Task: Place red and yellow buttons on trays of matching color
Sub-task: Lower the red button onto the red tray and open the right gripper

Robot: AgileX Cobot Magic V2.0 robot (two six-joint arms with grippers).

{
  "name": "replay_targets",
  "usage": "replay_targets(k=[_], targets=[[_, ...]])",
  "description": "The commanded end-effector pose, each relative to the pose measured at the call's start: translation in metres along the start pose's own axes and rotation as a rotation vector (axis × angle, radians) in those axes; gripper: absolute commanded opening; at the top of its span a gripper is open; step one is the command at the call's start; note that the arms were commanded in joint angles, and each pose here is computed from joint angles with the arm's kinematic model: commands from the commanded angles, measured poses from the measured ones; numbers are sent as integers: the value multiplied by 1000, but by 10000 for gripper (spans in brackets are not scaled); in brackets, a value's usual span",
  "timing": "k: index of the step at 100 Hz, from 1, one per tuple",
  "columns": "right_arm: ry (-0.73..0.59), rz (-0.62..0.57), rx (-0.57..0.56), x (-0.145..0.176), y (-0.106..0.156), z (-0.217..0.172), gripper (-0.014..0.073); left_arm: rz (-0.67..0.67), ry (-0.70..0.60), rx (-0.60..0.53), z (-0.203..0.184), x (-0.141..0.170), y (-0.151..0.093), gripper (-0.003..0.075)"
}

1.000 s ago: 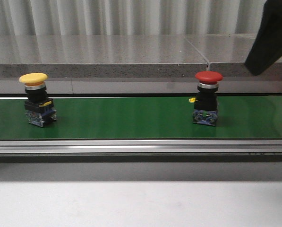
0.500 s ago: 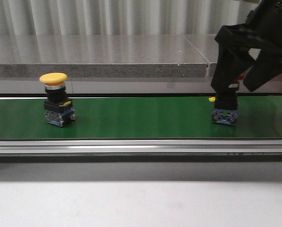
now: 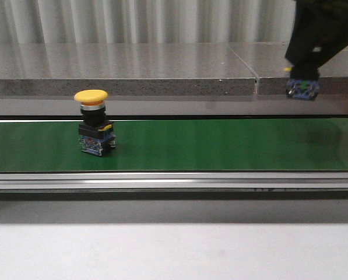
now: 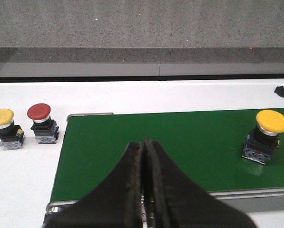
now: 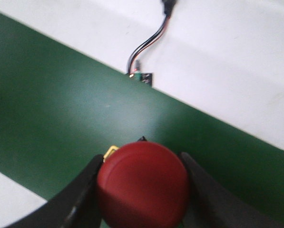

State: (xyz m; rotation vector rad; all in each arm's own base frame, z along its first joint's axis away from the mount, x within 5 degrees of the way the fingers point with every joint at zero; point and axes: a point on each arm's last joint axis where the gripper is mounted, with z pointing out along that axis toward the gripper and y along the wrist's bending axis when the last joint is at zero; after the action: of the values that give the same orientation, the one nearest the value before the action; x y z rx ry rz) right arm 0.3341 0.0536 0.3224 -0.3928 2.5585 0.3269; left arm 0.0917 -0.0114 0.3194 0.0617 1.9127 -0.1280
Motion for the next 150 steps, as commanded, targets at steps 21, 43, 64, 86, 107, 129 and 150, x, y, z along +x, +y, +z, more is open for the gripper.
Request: replay_targets(k=[21,43,64,86,107,129,150], targets=[[-342,197,272,-20,-95,-81,57,-6,-105,13,-4,-15,-2,-20],[-438,414,431,-4,-175,-86,57,-6,-105,13,-4,-15,-2,-20],[-426,490,475,-2,-227,-70,57,-6,-105,13,-4,-15,-2,-20],[-393,518,478,-5,-264,-40,57,-6,-105,13,-4,-15,-2,-20],[-342,539,499,7,-291,-19,57,-6,-105,13,-4,-15,-2,-20],[-295,578,496,22,-308,-1,57,-6,-105,13,-4,-15,-2,-20],[-279,589,494,27,-315,12,59,-6,-105,13,-4,-15,-2,-20]])
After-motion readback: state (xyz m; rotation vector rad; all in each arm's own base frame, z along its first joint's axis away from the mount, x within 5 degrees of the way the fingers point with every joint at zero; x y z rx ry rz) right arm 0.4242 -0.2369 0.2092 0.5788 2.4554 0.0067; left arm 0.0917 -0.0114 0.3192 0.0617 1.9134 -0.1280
